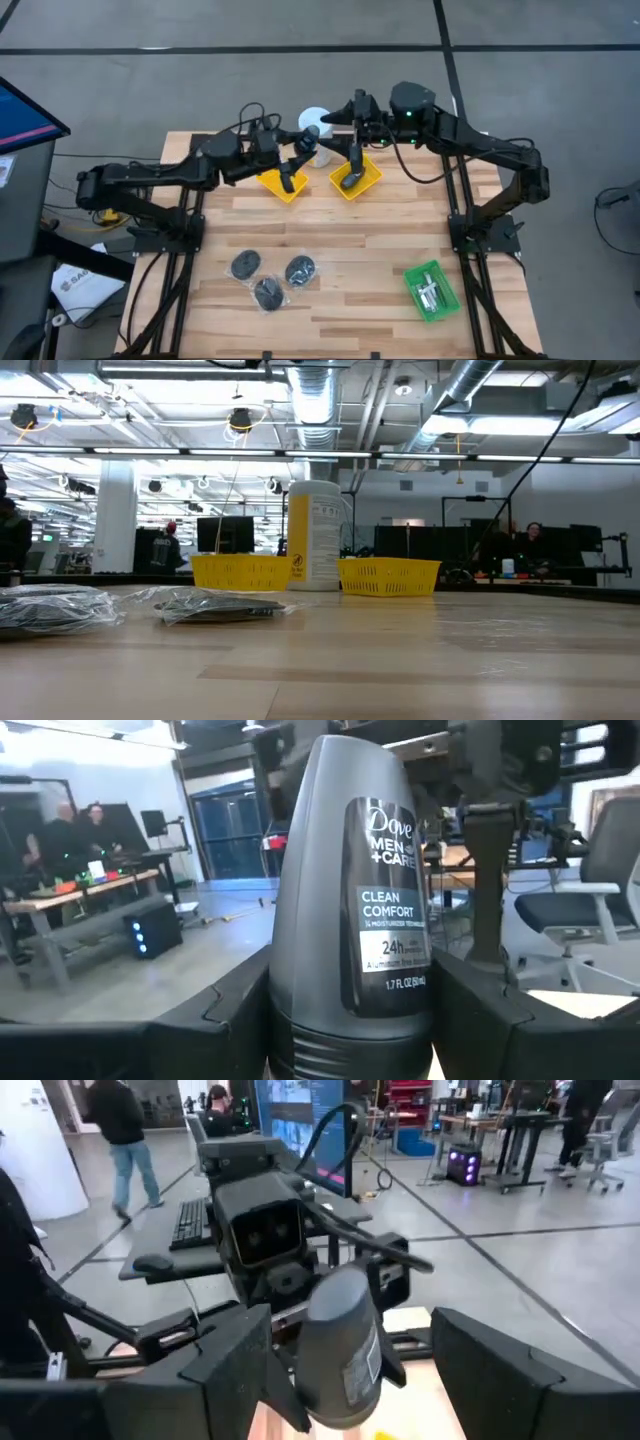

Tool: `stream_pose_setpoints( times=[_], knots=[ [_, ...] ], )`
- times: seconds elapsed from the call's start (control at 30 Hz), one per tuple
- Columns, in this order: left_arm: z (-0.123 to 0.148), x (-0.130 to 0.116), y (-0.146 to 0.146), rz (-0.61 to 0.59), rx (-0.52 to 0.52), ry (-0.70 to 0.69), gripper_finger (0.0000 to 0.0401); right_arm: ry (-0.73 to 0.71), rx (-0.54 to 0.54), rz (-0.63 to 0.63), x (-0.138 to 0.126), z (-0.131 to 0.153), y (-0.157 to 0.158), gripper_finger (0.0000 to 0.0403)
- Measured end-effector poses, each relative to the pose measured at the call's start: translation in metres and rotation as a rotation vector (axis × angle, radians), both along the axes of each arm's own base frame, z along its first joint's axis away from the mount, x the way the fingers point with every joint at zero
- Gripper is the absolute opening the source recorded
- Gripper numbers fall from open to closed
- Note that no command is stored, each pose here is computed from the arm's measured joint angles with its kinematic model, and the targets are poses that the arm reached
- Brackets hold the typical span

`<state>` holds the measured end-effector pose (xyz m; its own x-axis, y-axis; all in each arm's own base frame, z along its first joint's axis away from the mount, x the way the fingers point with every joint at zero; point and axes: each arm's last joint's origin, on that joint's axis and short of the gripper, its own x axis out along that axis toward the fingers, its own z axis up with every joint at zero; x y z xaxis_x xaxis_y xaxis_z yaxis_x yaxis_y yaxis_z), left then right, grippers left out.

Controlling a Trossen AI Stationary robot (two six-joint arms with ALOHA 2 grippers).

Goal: Pick & Place Travel size toiletries
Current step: Put the black deodorant into the right yellow bin

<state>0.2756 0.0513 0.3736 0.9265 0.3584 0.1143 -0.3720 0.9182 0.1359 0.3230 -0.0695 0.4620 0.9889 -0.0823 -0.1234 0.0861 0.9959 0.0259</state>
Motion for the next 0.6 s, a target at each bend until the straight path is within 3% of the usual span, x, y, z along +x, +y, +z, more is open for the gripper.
stream_pose_setpoints(
  times=[0.17, 0.43, 0.6],
  knots=[
    [0.0049, 0.0060, -0.0014, -0.006, 0.027, -0.021, 0.0200, 0.019, 0.031, 0.052, 0.0033, -0.0055, -0.0038, 0.0270],
    [0.0078, 0.0046, -0.0025, -0.037, 0.036, -0.041, 0.0200, -0.019, 0.023, 0.055, 0.0026, -0.0009, -0.0036, 0.0358],
    [0.0053, 0.0079, -0.0056, -0.093, 0.041, -0.031, 0.0200, -0.016, 0.017, 0.066, 0.0028, -0.0012, -0.0032, 0.0371]
  ],
)
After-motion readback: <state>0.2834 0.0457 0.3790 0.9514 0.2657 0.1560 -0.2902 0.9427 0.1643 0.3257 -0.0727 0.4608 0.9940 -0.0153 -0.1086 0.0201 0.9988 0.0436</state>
